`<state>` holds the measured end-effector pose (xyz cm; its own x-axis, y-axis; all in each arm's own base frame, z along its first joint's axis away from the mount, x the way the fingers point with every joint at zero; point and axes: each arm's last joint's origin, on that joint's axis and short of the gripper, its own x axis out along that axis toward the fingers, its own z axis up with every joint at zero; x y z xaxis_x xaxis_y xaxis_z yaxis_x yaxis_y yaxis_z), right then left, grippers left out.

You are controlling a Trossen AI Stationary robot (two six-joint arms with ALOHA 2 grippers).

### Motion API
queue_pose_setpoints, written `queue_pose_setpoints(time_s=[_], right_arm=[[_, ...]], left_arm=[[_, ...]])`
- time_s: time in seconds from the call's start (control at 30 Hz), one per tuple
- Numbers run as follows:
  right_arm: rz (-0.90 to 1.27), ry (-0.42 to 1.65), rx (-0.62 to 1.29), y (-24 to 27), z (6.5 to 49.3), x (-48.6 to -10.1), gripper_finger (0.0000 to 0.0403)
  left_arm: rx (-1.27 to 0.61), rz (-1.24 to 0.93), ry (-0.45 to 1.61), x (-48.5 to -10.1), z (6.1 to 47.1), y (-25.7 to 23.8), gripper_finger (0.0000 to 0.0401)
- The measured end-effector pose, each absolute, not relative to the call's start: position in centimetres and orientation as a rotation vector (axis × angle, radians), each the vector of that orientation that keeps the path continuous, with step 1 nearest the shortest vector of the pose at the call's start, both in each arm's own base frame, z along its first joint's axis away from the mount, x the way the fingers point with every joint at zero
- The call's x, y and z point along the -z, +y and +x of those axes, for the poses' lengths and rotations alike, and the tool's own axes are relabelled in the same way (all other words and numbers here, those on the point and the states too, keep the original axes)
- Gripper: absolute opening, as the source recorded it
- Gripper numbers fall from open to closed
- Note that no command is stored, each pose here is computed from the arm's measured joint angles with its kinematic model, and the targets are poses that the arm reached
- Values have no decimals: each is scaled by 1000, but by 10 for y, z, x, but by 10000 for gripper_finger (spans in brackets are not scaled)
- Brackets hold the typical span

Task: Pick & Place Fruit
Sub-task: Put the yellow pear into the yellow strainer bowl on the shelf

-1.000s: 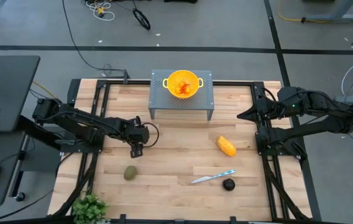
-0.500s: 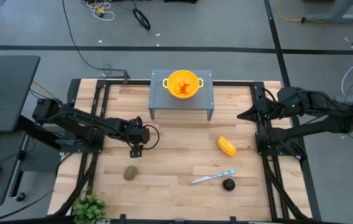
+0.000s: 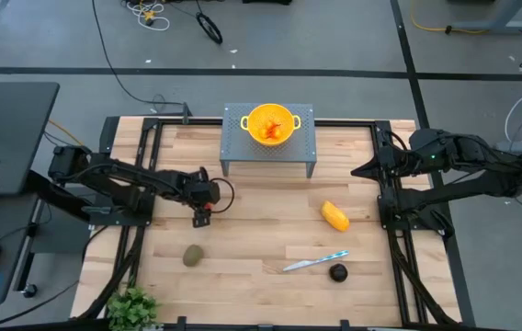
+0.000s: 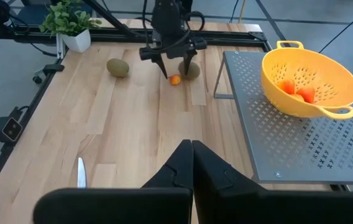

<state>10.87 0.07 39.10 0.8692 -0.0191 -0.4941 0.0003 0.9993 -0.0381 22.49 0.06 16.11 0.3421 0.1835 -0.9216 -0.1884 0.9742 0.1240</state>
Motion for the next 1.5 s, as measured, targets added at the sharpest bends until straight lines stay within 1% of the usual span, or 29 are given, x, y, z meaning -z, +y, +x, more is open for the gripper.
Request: queue_pose_setpoints(time_s=[0.2,0.47,0.77,1.1,1.3,1.5], right_arm=[[-37,517,10,1,109,-391,0],[-37,517,10,1,109,-391,0],[-34,517,11,1,109,-391,0],[-27,517,13,1,109,-391,0],[-27,517,13,1,109,-391,0],[-27,517,13,1,109,-391,0]], left_arm=[[-246,-18,1187,-162,226,7,281],[-205,-27,1181,-161,227,7,281],[-231,-116,1205,-142,215,6,281],[-243,-121,1179,-143,217,6,281],[-286,-86,1173,-143,217,8,281],[-275,-51,1177,-143,216,8,281]])
